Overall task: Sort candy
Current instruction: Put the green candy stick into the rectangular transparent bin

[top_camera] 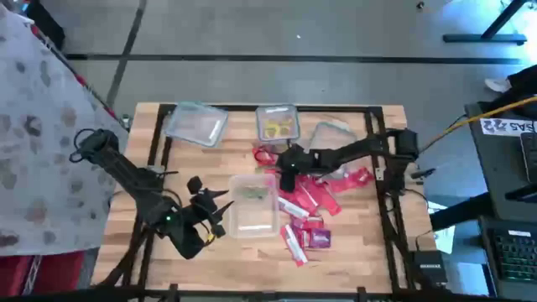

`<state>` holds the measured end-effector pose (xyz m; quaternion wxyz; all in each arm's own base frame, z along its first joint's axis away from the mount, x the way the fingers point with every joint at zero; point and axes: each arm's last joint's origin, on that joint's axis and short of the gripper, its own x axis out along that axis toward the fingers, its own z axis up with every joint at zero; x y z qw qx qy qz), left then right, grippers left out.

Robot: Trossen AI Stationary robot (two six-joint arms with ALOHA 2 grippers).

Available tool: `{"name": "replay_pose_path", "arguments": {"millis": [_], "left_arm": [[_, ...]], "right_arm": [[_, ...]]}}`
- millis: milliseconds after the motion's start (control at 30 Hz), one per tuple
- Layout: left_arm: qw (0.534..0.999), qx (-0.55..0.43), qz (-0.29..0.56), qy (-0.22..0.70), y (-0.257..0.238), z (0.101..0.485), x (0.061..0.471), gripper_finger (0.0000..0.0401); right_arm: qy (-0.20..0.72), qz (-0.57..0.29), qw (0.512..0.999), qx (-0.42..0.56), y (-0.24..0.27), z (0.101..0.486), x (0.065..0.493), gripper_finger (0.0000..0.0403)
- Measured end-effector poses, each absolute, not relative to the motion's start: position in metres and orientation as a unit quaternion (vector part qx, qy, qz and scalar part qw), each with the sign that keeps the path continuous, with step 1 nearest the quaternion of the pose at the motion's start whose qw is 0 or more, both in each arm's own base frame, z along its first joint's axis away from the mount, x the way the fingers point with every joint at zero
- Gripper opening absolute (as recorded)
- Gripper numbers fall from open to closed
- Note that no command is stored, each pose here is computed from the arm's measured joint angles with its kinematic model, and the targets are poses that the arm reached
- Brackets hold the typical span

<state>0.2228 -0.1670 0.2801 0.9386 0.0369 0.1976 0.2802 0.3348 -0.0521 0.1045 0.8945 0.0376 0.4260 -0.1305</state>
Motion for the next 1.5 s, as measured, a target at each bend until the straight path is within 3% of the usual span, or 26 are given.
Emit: {"name": "replay_pose_path", "arguments": {"millis": [133,333,633,1067,1333,1500], "left_arm": [[0.938,0.039,0.279,0.2,-0.167,0.28,0.223,0.0143],[0.938,0.04,0.28,0.2,-0.167,0.28,0.223,0.0143],[0.938,0.038,0.28,0.199,-0.167,0.28,0.223,0.0143],[0.939,0.038,0.279,0.2,-0.167,0.28,0.223,0.0143],[0.939,0.037,0.278,0.2,-0.167,0.28,0.223,0.0143],[0.939,0.036,0.279,0.2,-0.167,0.28,0.223,0.0143]], "right_arm": [[0.425,-0.121,0.897,0.03,-0.051,0.105,0.335,0.0015],[0.426,-0.147,0.893,0.019,-0.048,0.123,0.327,0.0002],[0.365,-0.166,0.916,0.003,-0.031,0.182,0.313,0.0],[0.287,-0.177,0.941,-0.02,-0.005,0.217,0.307,0.0],[0.334,-0.17,0.926,0.051,-0.013,0.202,0.306,0.0003],[0.386,-0.167,0.903,0.087,-0.015,0.169,0.315,0.0055]]}}
